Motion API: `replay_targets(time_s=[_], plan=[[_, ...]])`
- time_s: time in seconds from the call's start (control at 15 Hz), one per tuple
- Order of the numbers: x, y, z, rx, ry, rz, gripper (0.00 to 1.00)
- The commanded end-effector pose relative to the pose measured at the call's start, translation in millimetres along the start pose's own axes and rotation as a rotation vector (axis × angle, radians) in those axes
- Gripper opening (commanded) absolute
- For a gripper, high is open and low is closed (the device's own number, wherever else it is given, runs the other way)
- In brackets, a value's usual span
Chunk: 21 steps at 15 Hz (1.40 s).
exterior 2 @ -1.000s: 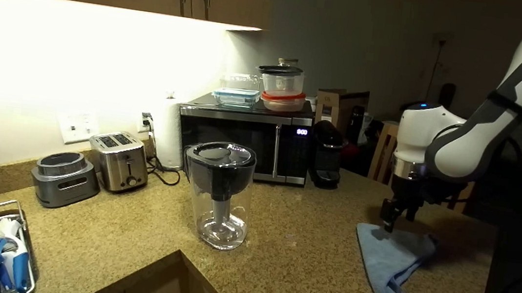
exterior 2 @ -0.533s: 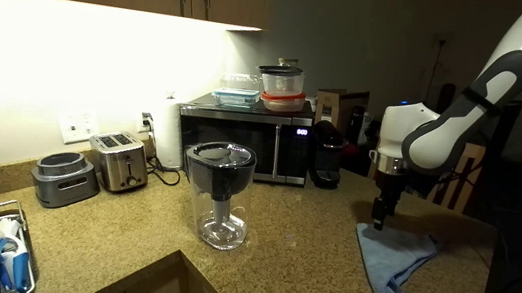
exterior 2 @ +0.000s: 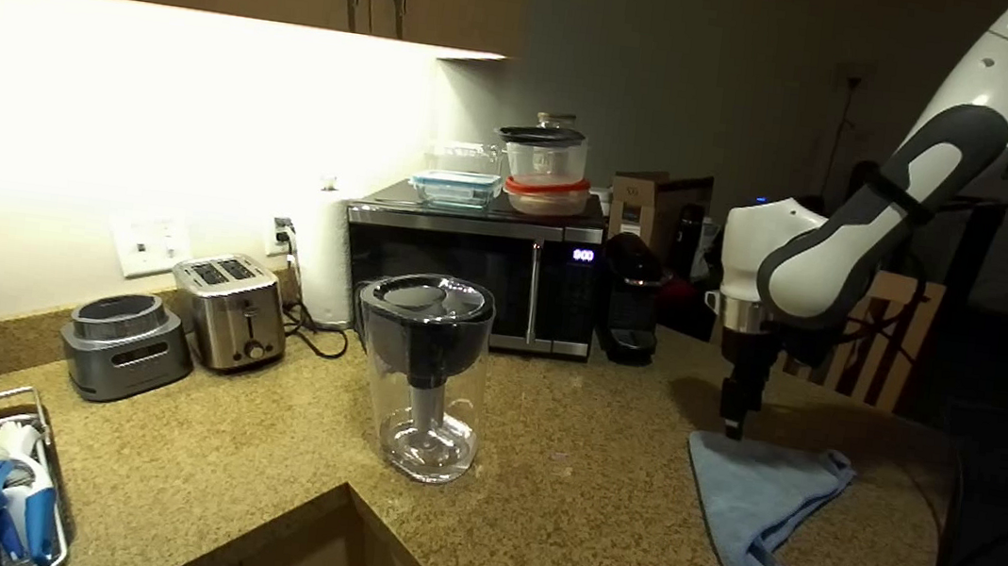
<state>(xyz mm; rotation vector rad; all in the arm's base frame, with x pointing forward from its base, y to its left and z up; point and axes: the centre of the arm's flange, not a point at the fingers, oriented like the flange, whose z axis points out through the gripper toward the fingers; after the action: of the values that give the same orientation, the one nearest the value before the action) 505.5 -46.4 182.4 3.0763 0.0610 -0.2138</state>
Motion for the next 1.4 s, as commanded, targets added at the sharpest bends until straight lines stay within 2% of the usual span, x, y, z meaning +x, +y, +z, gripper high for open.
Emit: replay_targets(time_s=[0.0,0.07,0.53,0.6,0.67,0.93,1.33], plan=[[-2,24,-12,0.029,-0.034,0.033,1.00],[0,10,-1,0.005,-0.016,0.024,1.00],[1,21,-5,0.010,-0.025,0.046,1.00],[-9,19,-6,-0.017,-0.006,0.060,1.00],[-28,15,-10,-0.012,0.001,0.061,1.00],[-69,-6,-10,0.022,-0.001,0.033,1.00],[-103,-47,-21,0.058,-0.011,-0.074,1.00]])
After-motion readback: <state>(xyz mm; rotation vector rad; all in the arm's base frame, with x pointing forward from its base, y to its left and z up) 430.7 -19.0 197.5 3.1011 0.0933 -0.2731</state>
